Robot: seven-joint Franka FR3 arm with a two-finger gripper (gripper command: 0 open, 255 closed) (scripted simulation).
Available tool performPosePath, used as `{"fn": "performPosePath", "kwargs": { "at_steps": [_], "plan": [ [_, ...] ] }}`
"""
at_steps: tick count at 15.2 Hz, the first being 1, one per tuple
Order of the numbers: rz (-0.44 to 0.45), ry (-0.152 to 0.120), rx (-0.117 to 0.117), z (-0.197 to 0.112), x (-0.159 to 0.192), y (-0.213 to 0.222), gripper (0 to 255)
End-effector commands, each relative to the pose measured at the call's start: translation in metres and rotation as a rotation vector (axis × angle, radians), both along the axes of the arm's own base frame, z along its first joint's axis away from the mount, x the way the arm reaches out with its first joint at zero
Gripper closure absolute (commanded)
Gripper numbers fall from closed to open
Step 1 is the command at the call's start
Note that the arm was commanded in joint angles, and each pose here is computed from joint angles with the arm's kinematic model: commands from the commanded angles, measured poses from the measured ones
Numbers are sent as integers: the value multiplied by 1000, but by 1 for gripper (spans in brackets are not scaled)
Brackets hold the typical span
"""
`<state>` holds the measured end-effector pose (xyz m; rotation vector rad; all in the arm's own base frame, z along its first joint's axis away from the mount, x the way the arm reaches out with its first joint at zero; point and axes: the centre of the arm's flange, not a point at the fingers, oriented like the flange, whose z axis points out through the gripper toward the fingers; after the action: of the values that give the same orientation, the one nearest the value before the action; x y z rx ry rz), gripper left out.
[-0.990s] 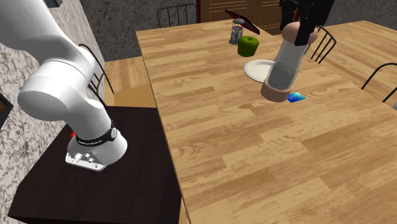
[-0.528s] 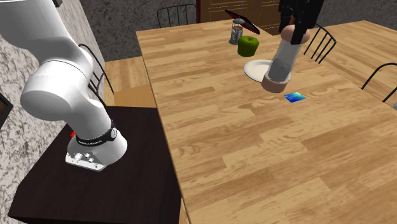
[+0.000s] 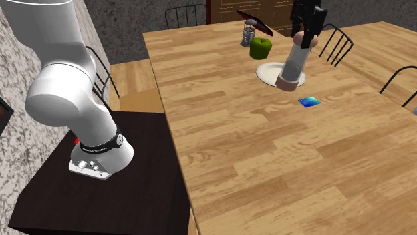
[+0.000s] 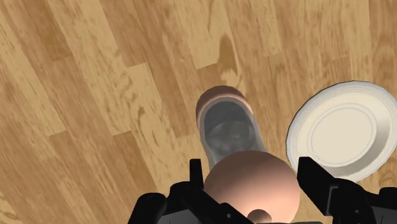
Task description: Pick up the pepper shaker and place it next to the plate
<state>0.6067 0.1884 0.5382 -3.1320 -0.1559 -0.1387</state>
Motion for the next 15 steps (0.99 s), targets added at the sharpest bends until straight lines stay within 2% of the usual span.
{"fn": "performPosePath", "kwargs": {
  "at_steps": [1, 10, 15],
  "plan": [
    [-1, -1, 0, -11, 7, 25, 255],
    [-1, -1, 0, -57, 43, 128, 255],
    [-1, -1, 0, -83, 43, 128, 255]
  ]
}}
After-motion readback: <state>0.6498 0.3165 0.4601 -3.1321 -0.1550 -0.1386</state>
